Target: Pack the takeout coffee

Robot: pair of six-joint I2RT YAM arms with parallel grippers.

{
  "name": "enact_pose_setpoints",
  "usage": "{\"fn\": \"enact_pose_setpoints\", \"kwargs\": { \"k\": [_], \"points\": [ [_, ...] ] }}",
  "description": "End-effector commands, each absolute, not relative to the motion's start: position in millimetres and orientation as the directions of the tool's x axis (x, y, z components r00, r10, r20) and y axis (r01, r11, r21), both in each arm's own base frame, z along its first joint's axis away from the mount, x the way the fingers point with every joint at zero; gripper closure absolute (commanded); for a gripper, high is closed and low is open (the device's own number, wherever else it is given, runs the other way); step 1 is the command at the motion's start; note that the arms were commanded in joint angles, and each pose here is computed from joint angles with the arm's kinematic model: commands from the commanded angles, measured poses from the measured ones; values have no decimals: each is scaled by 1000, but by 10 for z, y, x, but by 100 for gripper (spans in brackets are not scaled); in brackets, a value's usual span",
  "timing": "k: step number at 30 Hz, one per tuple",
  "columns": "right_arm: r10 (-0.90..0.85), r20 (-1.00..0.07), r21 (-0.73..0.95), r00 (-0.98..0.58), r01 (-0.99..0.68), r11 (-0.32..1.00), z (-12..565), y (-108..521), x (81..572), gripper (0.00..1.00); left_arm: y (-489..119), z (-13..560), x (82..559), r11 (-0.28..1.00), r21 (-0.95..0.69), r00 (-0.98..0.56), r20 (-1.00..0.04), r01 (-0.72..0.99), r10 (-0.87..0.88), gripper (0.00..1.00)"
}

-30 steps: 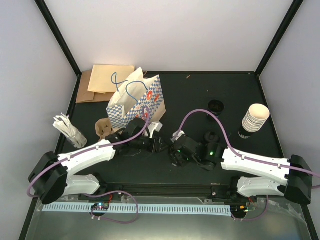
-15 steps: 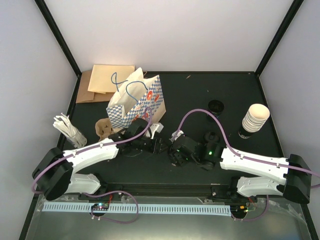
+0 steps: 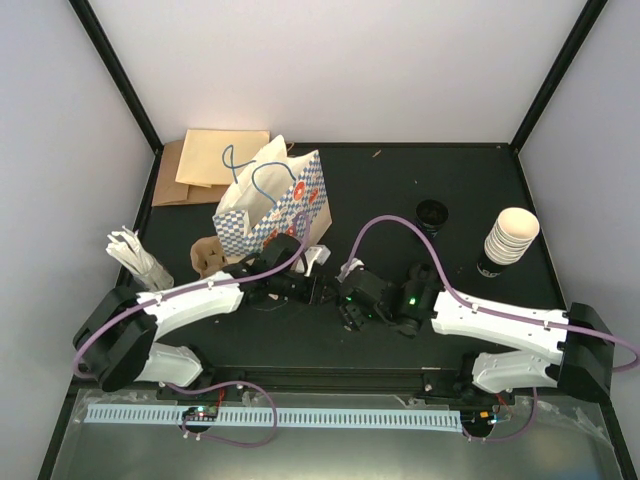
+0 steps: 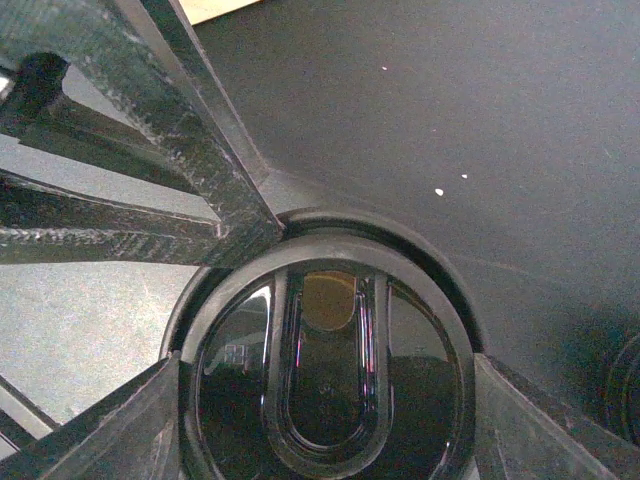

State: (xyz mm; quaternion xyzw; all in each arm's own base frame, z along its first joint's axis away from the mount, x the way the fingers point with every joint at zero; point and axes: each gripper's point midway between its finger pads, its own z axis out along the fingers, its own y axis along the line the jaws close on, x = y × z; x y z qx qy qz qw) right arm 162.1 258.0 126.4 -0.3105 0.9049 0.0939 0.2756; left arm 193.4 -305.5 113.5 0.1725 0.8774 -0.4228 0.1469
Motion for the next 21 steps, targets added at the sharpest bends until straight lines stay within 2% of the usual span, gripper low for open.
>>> {"fn": "enact_pose_setpoints", "kwargs": {
  "k": [1, 9, 21],
  "points": [
    [-576, -443, -23, -686, -634, 773, 989, 2477, 1470, 38, -2937, 752, 1834, 666, -657, -932, -301, 354, 199, 69],
    [-563, -404, 59, -721, -635, 770, 851, 2526, 1337, 39, -2927, 611, 1762, 680, -660, -947, -255, 320, 197, 71],
    [-539, -369, 182, -757, -628, 757, 753, 2572, 1152, 41, -2963, 1134, 1938, 645, -664, -914, -378, 379, 148, 67]
  ]
}}
